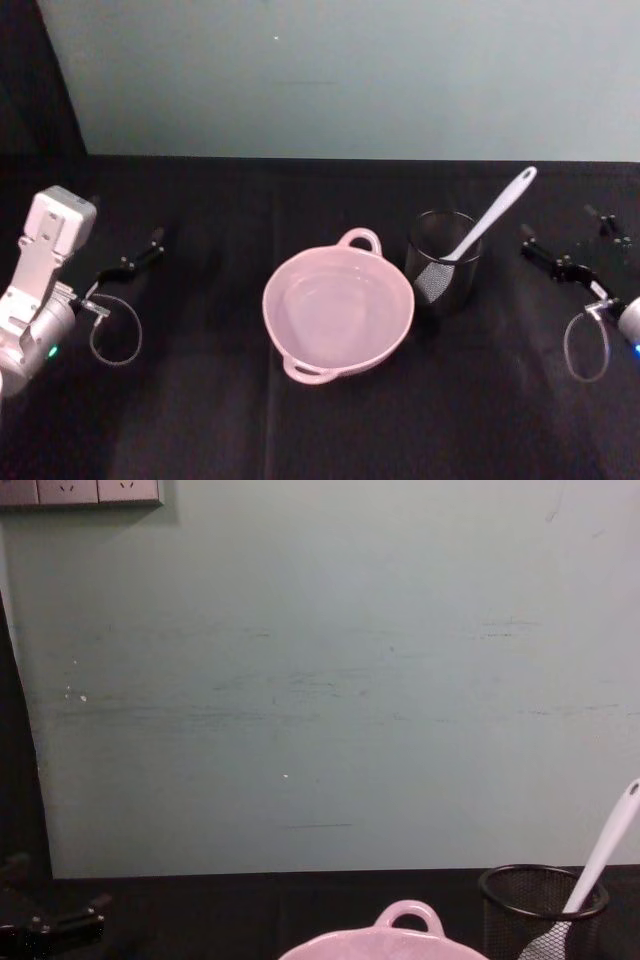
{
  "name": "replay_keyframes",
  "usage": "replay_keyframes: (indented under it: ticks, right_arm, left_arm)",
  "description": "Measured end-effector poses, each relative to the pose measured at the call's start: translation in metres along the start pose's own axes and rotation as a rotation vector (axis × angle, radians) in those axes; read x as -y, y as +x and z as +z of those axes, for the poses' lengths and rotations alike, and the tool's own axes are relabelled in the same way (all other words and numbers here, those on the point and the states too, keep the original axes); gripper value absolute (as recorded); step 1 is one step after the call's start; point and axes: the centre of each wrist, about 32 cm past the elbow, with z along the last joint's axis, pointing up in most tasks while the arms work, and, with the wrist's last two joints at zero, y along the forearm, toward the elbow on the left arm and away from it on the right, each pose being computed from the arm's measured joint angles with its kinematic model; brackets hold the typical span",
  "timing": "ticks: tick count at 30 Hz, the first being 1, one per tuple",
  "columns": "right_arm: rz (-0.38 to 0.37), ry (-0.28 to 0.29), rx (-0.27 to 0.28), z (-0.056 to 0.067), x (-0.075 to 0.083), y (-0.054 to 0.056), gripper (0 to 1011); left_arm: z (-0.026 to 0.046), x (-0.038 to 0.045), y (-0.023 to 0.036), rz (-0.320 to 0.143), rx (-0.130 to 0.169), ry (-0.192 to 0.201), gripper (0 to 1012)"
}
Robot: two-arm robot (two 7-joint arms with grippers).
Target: Use the one hand to pick up the spoon and stir the clear water in the bowl.
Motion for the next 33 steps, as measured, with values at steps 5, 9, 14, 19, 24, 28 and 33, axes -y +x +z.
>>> replay_keyframes:
  ticks: [5,9,14,19,24,28,33]
  right_arm:
    - [0.012,-0.022,-0.010,-0.012,-0.008,-0.002,1002]
    - [0.014,-0.030,-0.013,-0.015,-0.011,-0.004,1003]
    - [0.014,-0.028,-0.012,-0.015,-0.011,-0.004,1003]
    - [0.015,-0.026,-0.012,-0.014,-0.010,-0.004,1002]
    - [0.014,-0.024,-0.012,-0.014,-0.010,-0.003,1003]
    - [0.014,-0.024,-0.012,-0.014,-0.010,-0.003,1003]
    - [0.013,-0.023,-0.012,-0.013,-0.010,-0.003,1003]
  left_arm:
    - [0.0000,0.0000,0.0000,0.000,0.000,0.000,1011]
    - [0.0000,0.0000,0.0000,0.000,0.000,0.000,1011]
    - [0.0000,0.0000,0.0000,0.000,0.000,0.000,1011]
    - [0.0000,0.0000,0.0000,0.000,0.000,0.000,1011]
    - [0.0000,0.0000,0.0000,0.000,0.000,0.000,1011]
    - [0.0000,0.0000,0.0000,0.000,0.000,0.000,1011]
    - [0.0000,0.0000,0.0000,0.000,0.000,0.000,1011]
